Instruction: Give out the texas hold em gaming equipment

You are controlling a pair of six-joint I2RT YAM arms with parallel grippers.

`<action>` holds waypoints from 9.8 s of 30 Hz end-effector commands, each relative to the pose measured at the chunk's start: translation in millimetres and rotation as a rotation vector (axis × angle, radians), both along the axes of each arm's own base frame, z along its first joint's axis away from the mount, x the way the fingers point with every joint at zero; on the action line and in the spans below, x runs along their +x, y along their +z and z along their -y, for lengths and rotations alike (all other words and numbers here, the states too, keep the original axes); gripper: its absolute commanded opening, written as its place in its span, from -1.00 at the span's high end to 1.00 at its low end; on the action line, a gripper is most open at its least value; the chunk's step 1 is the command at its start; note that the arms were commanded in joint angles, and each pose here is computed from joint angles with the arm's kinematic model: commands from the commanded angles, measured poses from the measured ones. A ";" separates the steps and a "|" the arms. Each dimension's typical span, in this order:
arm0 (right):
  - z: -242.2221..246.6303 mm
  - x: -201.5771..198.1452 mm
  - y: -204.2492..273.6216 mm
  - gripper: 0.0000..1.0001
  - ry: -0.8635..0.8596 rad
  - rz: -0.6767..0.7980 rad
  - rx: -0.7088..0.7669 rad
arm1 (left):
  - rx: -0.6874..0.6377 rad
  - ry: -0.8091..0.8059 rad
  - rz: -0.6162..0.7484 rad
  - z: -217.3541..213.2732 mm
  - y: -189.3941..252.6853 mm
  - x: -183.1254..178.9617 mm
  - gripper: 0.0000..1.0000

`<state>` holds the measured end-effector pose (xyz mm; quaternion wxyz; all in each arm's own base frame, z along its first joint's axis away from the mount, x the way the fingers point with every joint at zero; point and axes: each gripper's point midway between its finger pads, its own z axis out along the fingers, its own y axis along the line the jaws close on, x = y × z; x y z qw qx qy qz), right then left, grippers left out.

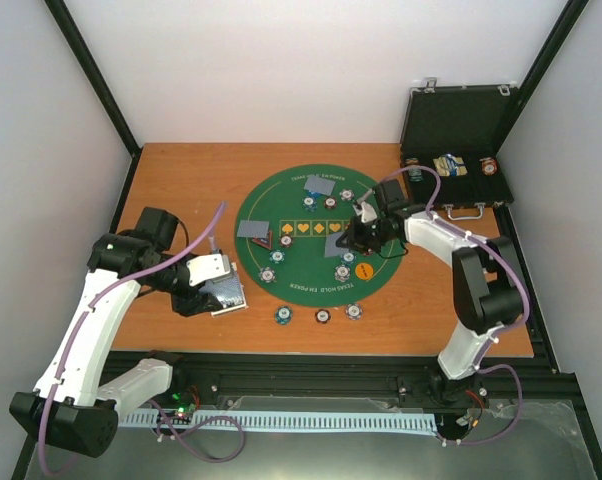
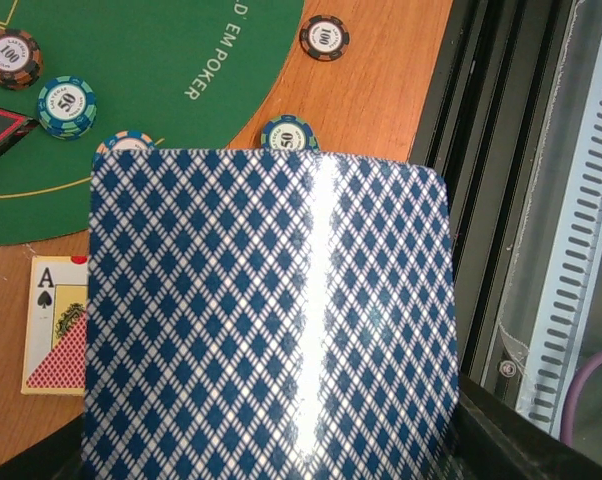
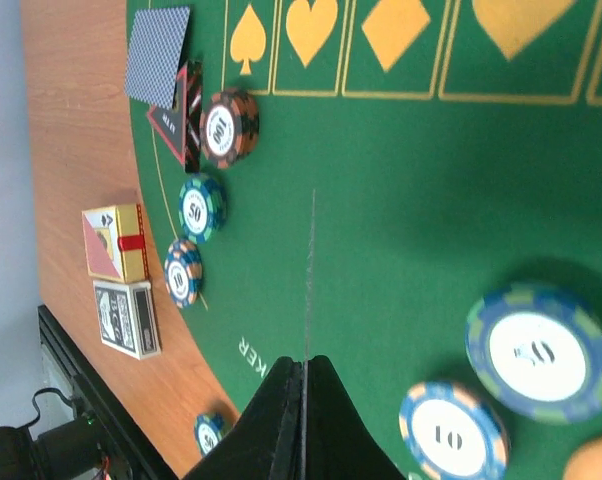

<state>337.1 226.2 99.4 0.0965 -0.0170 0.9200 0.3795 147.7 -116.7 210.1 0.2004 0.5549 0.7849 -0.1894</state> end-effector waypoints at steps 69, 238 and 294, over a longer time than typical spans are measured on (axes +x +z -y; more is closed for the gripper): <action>32.1 -66.6 -38.0 0.17 -0.018 -0.023 -0.301 | -0.012 -0.013 0.033 -0.2 10.6 -6.3 0.71; -157.4 -83.9 141.6 -0.65 0.282 0.179 0.354 | -0.050 0.009 0.024 3.2 12.3 -12.9 0.76; -216.6 -183.5 115.5 -0.01 0.457 0.021 0.501 | -0.090 0.011 0.023 8.9 21.8 -12.1 0.77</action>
